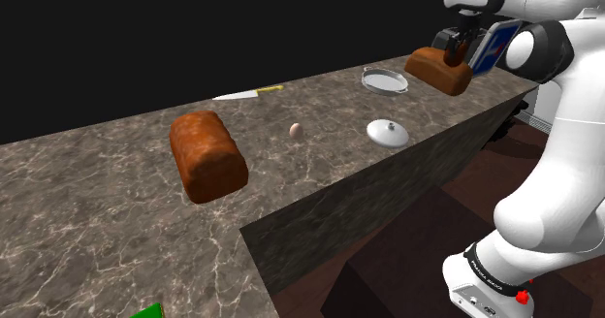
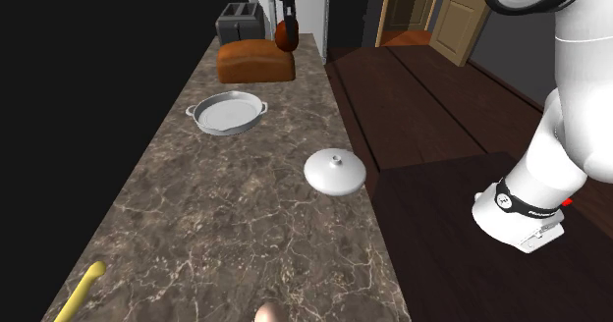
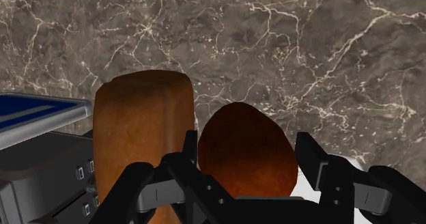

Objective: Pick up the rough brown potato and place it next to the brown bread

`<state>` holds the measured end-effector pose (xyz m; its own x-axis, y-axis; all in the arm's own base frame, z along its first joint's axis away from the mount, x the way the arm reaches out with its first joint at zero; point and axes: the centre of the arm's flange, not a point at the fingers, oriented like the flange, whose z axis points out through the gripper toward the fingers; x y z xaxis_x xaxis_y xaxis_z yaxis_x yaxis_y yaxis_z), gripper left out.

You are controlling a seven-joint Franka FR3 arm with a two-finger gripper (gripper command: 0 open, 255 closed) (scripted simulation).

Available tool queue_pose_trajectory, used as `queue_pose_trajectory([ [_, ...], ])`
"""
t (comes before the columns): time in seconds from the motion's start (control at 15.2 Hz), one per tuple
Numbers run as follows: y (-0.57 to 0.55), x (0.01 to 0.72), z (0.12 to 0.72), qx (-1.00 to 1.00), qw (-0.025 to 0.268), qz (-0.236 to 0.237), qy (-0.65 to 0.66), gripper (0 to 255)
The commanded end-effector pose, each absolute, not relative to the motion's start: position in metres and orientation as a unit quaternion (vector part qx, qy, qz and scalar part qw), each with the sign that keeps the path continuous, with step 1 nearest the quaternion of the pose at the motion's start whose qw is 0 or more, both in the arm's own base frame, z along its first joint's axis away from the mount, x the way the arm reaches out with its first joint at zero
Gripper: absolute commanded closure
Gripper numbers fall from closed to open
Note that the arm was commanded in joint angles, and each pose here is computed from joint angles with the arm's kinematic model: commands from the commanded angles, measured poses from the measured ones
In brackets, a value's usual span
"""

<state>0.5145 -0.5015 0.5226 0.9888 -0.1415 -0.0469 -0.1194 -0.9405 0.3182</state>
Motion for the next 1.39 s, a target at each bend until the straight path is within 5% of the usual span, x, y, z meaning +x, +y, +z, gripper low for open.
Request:
queue_pose_trajectory([
  [0.0,-0.502,0.513,0.512,0.984,0.16,-0.034,-0.066,255],
  [1.32,-0.502,0.513,0.407,0.984,0.16,-0.034,-0.066,255],
])
